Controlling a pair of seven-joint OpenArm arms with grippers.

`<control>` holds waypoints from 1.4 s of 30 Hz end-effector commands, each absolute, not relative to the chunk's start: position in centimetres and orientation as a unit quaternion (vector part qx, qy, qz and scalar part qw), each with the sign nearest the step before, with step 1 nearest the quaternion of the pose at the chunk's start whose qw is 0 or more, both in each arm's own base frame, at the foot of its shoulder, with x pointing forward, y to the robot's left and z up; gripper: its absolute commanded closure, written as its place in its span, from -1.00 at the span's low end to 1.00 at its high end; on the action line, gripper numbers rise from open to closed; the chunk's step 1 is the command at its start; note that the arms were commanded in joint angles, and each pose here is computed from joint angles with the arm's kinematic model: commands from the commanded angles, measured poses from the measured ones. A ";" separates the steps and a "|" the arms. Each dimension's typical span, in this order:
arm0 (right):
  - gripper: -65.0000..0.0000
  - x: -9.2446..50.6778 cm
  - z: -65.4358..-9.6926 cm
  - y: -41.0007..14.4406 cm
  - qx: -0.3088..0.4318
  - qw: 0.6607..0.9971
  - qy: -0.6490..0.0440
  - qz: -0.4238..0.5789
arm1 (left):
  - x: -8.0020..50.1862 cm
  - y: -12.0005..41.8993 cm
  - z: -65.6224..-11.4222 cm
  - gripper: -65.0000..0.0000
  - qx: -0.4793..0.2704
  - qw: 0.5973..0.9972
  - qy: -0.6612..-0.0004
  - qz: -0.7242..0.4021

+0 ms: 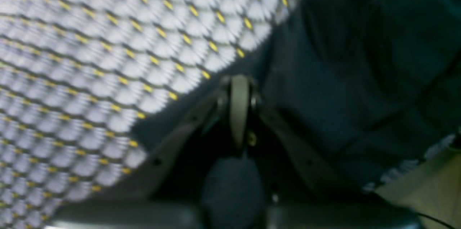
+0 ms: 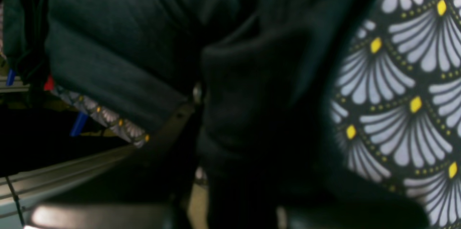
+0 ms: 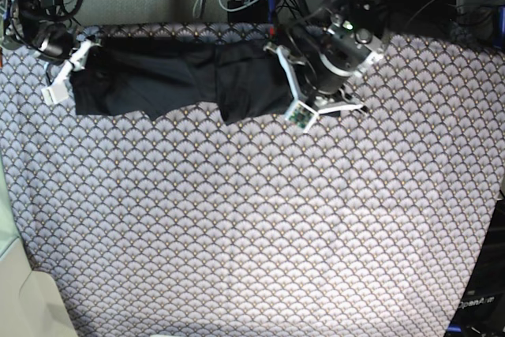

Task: Fold the T-shirt properly
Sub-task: 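Hold the folded strip with both grippers and press it flat, then release the strip with the left gripper and lift it away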

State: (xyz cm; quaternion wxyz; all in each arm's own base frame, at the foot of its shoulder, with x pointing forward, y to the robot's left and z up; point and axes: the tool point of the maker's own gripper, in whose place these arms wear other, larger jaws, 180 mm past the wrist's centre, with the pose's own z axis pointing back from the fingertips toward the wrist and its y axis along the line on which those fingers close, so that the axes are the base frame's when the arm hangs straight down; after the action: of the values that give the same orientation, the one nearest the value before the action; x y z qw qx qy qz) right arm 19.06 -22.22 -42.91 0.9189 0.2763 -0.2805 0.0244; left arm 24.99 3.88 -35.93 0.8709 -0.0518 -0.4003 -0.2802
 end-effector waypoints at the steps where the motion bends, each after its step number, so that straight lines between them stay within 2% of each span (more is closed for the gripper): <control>1: 1.00 18.9 -42.7 -23.0 0.263 0.925 -0.271 0.037 | 25.6 3.5 -34.4 1.00 -0.055 0.860 -0.426 -0.275; 10: 1.00 19.6 -41.5 -22.9 0.258 0.921 -0.285 0.059 | 23.3 9.0 -38.8 1.00 -0.009 0.913 -0.334 -0.235; 22: 1.00 20.1 -39.3 -21.4 0.253 0.916 -0.292 0.109 | 21.7 9.1 -43.3 1.00 -0.029 0.931 -0.274 -0.238; 26: 1.00 20.8 -37.2 -20.1 0.250 0.904 -0.315 0.146 | 21.7 9.3 -43.0 1.00 -0.028 0.930 -0.276 -0.241; 34: 1.00 21.0 -34.4 -17.9 0.238 0.891 -0.324 0.212 | 23.4 9.8 -37.6 1.00 0.004 0.907 -0.347 -0.240; 42: 1.00 20.2 -32.7 -14.5 0.243 0.880 -0.325 0.248 | 23.0 13.1 -37.5 1.00 0.031 0.919 -0.343 -0.190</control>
State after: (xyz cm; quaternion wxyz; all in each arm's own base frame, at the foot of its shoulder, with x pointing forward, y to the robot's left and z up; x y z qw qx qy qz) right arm 19.51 -14.82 -33.94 0.8913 0.2347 -0.3017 0.2437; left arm 22.41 13.31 -38.47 0.9261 0.0315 -0.3246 -0.1898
